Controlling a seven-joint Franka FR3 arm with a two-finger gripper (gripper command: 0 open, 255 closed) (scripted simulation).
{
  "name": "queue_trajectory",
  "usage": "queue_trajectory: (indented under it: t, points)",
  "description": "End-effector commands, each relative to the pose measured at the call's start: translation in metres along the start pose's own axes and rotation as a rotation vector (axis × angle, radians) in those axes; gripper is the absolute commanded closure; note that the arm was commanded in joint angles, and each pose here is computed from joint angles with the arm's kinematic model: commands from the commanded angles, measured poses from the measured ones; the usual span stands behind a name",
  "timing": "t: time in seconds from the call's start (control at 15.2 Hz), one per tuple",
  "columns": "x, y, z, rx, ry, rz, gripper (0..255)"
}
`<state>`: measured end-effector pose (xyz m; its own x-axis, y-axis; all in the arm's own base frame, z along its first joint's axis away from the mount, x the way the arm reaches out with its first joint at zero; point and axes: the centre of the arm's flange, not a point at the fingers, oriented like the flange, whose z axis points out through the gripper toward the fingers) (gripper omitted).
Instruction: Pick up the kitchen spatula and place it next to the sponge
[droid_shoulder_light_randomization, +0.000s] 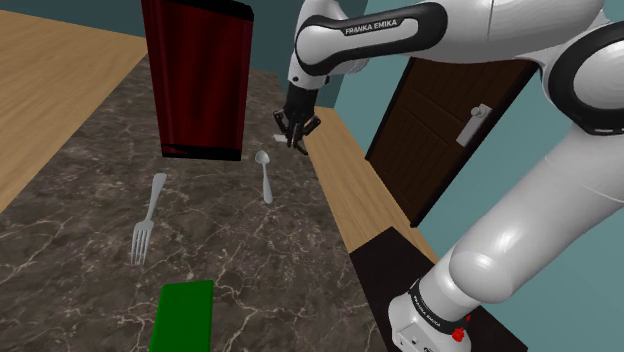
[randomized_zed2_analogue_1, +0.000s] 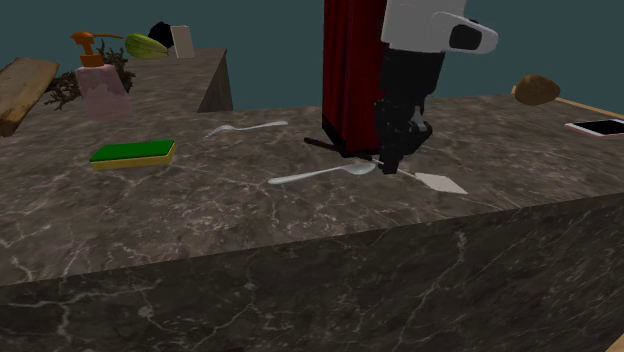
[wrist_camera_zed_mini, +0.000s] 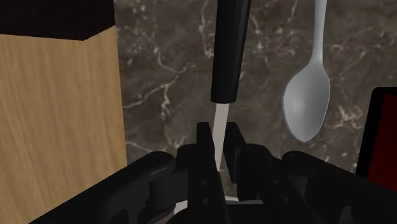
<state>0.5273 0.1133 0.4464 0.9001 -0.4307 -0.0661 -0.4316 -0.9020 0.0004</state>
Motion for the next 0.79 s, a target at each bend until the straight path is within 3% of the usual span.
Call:
queue_trajectory:
  t: [0.0, 0.46, 0.73]
  points:
    - [0.000, 0.000, -0.013, 0.000, 0.000, 0.000, 255]
    - [-0.003, 0.000, -0.049, 0.000, 0.000, 0.000, 255]
    - [-0.053, -0.015, -0.046, 0.000, 0.000, 0.000, 255]
